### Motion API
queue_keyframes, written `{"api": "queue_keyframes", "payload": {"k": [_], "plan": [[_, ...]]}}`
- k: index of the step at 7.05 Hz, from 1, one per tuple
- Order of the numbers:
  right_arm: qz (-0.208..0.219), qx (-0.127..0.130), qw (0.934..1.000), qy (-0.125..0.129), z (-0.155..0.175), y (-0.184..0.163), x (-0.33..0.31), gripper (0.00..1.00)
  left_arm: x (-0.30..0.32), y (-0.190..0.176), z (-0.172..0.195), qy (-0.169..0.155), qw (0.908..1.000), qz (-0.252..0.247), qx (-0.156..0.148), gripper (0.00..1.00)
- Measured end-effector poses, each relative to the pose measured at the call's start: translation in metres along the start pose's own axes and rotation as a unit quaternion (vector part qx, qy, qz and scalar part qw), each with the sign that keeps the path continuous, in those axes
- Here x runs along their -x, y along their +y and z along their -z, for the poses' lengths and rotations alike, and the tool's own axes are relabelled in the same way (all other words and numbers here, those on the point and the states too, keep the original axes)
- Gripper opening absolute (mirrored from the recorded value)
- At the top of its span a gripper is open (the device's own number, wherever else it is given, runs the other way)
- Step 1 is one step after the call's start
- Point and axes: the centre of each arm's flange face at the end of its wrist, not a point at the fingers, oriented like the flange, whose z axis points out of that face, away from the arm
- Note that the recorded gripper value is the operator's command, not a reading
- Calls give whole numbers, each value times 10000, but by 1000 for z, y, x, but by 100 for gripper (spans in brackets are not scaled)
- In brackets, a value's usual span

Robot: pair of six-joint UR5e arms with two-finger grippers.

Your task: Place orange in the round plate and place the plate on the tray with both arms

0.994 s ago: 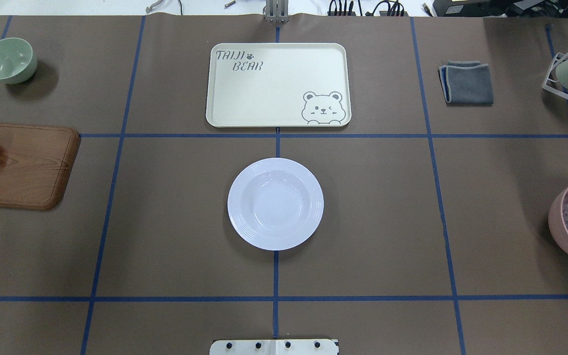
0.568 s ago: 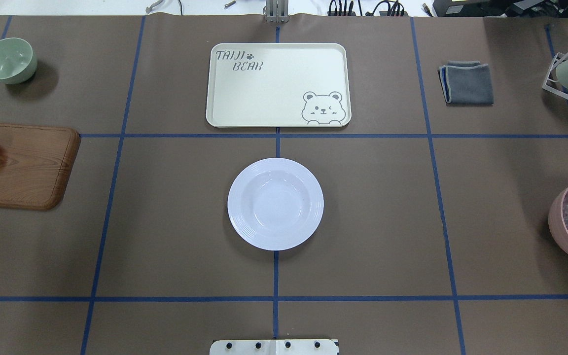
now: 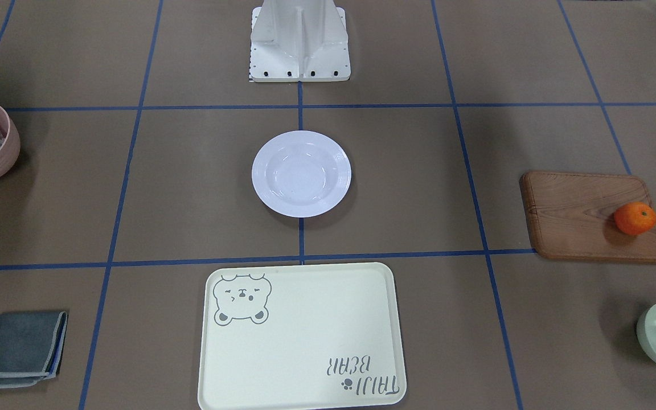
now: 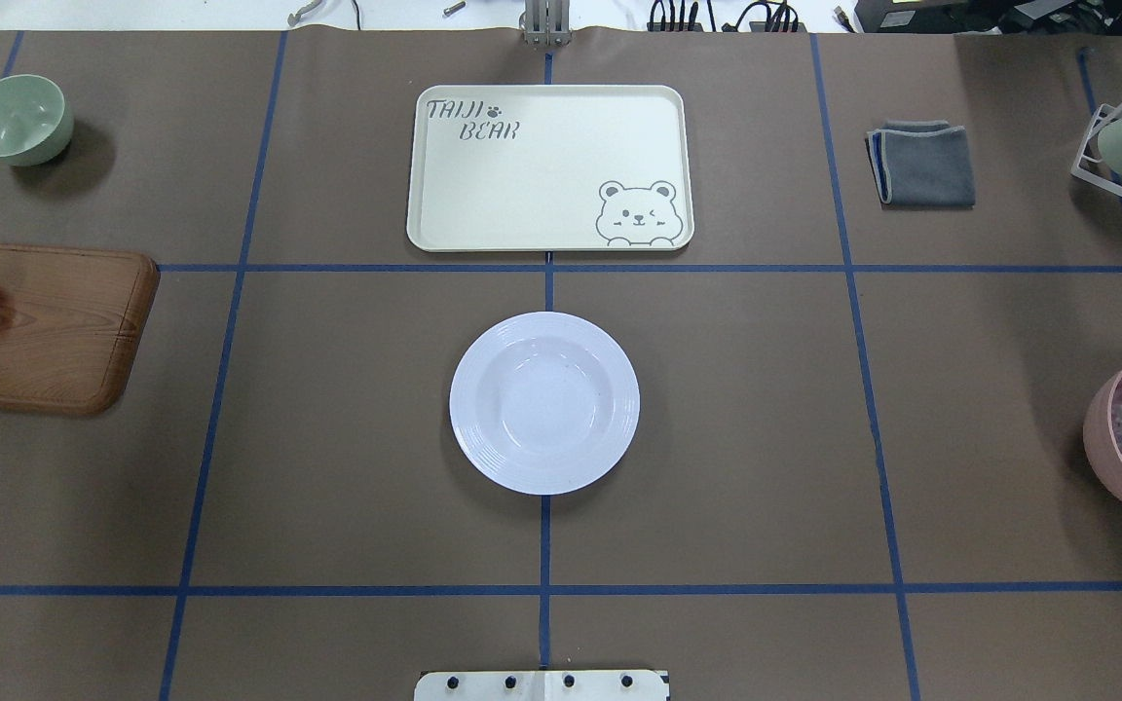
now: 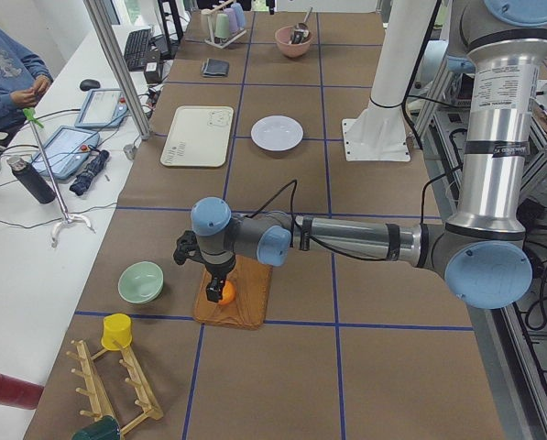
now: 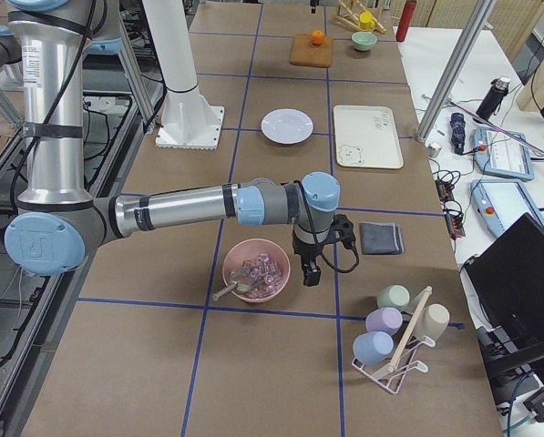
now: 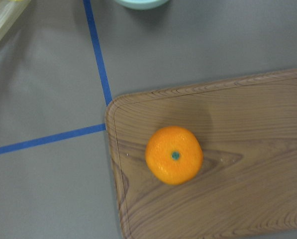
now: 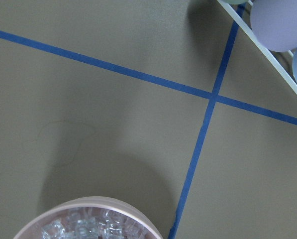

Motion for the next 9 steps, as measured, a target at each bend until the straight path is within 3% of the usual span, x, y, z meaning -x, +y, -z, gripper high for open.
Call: {"api": "queue_keyframes", "payload": {"k": [2, 6, 9], "plan": [[5, -21, 9998, -206, -1, 0, 3, 100, -18, -13, -39, 89, 9996, 264, 43, 98], [80, -70, 9997, -235, 2, -1, 6, 100, -35, -25, -74, -224, 9993, 230, 166, 98], [214, -223, 9993, -216, -1, 0, 4, 100, -25, -30, -99, -234, 9993, 197, 197, 98]]}}
